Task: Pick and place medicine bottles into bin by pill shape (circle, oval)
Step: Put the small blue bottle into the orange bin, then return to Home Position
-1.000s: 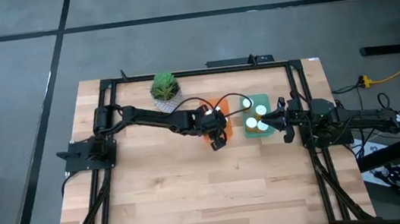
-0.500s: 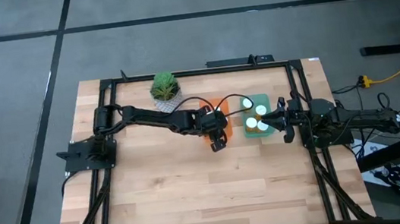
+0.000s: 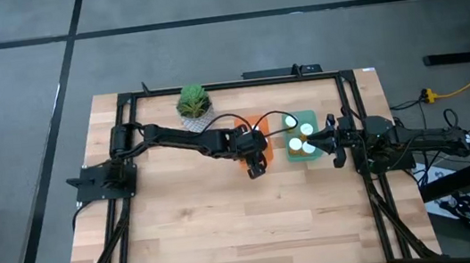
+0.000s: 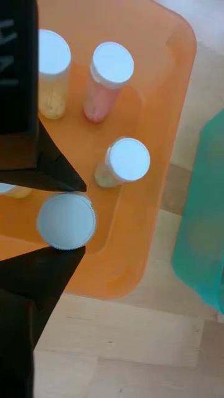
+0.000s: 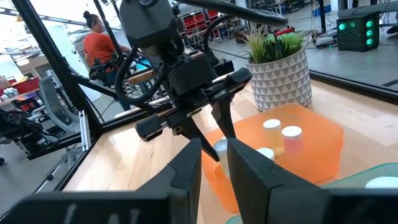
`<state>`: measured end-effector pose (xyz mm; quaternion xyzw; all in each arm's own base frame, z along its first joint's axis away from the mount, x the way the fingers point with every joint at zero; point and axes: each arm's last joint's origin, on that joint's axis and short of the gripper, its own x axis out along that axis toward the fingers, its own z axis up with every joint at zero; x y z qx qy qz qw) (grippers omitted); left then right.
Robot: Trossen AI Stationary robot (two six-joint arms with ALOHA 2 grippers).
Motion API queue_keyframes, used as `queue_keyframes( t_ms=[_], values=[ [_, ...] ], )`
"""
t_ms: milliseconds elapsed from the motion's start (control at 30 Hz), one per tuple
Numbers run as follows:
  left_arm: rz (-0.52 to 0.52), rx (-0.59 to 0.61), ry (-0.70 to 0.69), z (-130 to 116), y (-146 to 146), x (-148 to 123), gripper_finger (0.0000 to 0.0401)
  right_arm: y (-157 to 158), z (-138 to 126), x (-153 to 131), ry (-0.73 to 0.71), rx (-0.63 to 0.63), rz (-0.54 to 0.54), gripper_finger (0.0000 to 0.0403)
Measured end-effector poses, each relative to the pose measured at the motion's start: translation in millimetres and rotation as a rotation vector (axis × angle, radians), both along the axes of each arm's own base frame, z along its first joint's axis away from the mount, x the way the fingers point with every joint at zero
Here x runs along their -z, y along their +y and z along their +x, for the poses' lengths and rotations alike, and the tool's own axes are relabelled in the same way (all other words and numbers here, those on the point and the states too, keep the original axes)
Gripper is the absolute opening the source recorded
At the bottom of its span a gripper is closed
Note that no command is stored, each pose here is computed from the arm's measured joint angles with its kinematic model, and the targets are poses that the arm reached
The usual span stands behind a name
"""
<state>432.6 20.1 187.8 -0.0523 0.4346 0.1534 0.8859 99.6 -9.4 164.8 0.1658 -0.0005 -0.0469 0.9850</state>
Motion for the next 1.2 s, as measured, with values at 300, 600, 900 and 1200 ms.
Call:
queue_keyframes(
  t_ms=[300,600,900,1200],
  values=[
    [-0.017,0.009,0.0,0.0,0.2,0.2,0.014,0.0,0.0,0.0,0.0,0.0,0.0,0.0081],
    [-0.012,0.003,0.001,-0.1,0.6,0.4,0.014,0.0,0.0,0.0,-0.001,-0.001,0.003,0.0081],
    [-0.027,-0.021,-0.005,-0.2,1.8,0.4,0.0144,0.0,0.0,-0.1,-0.001,-0.001,0.003,0.0081],
    [-0.036,-0.014,-0.005,-0.1,1.3,0.4,0.0208,0.0,0.0,-0.1,-0.001,-0.001,0.004,0.0081]
  ],
)
